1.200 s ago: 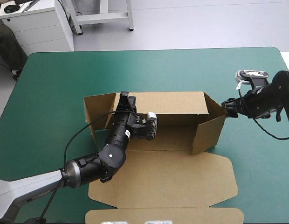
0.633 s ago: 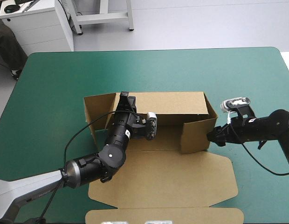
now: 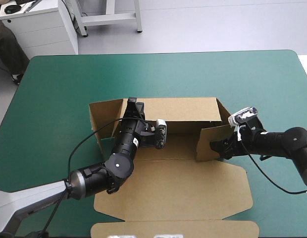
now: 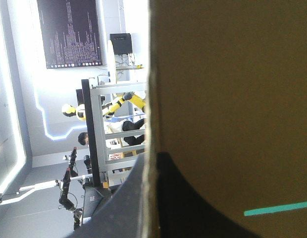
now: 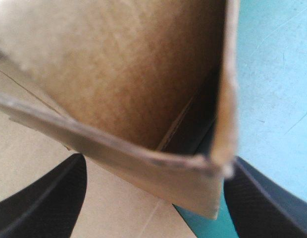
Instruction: Fold the box
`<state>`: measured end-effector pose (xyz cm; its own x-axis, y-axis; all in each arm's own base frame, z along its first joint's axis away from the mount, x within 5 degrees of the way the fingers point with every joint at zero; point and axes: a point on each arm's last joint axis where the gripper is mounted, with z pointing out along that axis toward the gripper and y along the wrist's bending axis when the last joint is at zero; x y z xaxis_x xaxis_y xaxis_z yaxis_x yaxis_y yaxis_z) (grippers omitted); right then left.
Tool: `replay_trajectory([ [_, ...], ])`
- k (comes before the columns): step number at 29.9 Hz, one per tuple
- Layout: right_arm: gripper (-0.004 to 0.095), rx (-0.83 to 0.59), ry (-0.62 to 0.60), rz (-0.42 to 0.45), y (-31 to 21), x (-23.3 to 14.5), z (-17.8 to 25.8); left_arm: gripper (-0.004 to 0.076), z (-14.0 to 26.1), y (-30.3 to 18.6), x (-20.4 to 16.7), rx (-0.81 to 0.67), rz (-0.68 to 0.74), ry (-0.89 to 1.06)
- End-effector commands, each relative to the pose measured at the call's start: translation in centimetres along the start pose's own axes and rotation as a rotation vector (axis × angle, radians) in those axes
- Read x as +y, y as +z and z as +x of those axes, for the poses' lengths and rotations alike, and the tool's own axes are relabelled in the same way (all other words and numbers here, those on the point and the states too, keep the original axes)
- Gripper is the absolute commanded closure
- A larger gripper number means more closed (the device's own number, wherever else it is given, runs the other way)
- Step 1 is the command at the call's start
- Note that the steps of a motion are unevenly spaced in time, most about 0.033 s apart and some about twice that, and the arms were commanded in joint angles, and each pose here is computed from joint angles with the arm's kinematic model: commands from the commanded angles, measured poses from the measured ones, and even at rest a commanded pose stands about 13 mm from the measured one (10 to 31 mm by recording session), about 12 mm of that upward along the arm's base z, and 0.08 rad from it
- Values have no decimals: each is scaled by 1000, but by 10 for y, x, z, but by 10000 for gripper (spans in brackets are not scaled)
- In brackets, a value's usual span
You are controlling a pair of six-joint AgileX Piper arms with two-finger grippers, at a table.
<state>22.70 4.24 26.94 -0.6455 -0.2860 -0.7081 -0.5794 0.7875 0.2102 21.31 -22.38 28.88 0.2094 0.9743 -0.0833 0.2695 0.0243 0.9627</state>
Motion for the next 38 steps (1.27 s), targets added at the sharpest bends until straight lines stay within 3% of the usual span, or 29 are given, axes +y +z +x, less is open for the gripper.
replay_trajectory([
  [1,208,-125,17,25,-14,9,-8,734,0,-8,24,-14,-125,25],
  [8,208,-203,14,161,-11,22,11,734,0,-8,24,-14,-125,25],
  [24,225,-343,14,281,10,48,12,734,0,-8,24,-16,-124,25],
  [33,382,-390,-12,334,11,52,10,734,-2,-8,23,-32,-114,26],
  [38,688,-349,-26,336,20,50,11,734,-2,-8,23,-34,-113,26],
])
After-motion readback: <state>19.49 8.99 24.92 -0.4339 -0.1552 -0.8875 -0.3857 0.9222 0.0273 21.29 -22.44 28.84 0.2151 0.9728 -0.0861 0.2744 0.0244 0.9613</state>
